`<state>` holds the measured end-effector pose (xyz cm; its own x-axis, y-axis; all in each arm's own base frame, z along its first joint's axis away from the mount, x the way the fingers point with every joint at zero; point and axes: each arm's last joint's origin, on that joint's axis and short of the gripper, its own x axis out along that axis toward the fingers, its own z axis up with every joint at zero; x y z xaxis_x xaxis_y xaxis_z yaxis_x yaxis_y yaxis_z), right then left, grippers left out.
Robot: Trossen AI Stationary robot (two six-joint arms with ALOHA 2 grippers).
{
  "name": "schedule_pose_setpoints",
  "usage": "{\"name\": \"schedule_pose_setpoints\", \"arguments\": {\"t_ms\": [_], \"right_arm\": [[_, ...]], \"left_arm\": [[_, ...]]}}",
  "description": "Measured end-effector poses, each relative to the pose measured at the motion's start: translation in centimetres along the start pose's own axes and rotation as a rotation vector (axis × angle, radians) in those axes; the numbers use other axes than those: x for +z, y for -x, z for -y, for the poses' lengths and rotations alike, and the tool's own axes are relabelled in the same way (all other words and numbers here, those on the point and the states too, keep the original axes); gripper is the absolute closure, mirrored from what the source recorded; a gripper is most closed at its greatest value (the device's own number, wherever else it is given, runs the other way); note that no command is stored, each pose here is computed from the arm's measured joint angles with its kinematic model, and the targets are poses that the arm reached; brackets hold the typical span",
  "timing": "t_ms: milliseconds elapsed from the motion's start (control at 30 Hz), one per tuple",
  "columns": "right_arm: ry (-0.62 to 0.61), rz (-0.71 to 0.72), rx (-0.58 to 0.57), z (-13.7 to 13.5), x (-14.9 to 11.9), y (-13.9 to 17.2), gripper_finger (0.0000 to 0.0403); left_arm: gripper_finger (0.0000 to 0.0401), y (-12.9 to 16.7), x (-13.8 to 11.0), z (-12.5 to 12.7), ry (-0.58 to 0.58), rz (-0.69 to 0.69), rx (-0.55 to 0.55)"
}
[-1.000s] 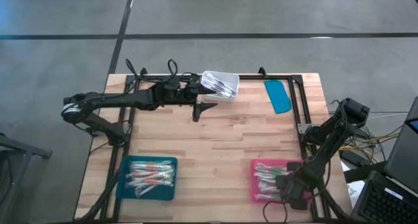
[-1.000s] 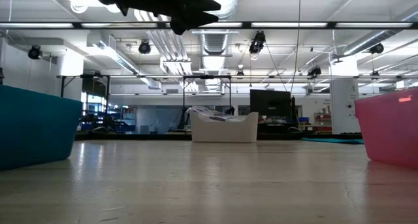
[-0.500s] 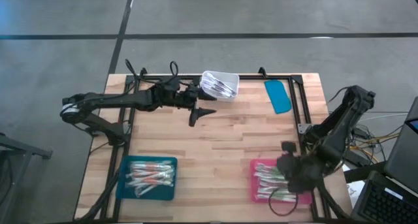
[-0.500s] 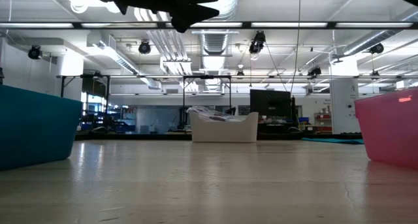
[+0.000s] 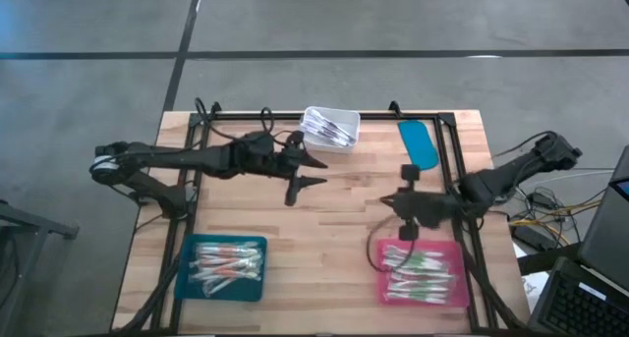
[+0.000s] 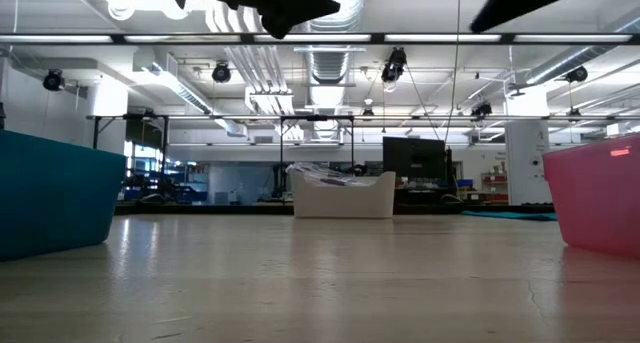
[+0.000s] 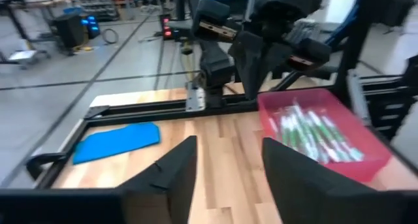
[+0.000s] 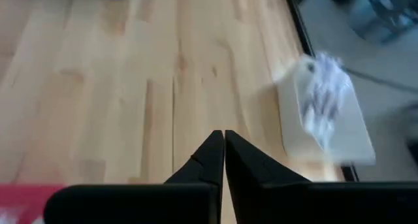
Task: Pick & Place Toothbrushes
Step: Return to Home Position
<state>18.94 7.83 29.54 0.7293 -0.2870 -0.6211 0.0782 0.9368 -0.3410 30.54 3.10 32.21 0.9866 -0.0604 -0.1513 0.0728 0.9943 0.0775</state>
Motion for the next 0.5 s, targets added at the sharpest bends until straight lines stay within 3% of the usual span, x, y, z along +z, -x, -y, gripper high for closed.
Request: {"name": "schedule_pose_setpoints", "arguments": {"t_ms": [233,400,500], "right_arm": [[0.042,0.172,0.210,3.1,0.3,-4.8,0.0394],[0.037,0.212,0.184,5.8,-0.9,-6.8,0.0394],[0.034,0.208,0.162,6.9,-1.5,-7.3,0.0394]], "left_arm": [[0.0313,-0.1,-0.9,0.3,-0.026,-0.010,0.034],[0.0382,0.6,-3.1,0.5,-0.025,-0.036,0.060],[0.0394,2.1,-4.1,0.5,-0.029,-0.035,0.118]]}}
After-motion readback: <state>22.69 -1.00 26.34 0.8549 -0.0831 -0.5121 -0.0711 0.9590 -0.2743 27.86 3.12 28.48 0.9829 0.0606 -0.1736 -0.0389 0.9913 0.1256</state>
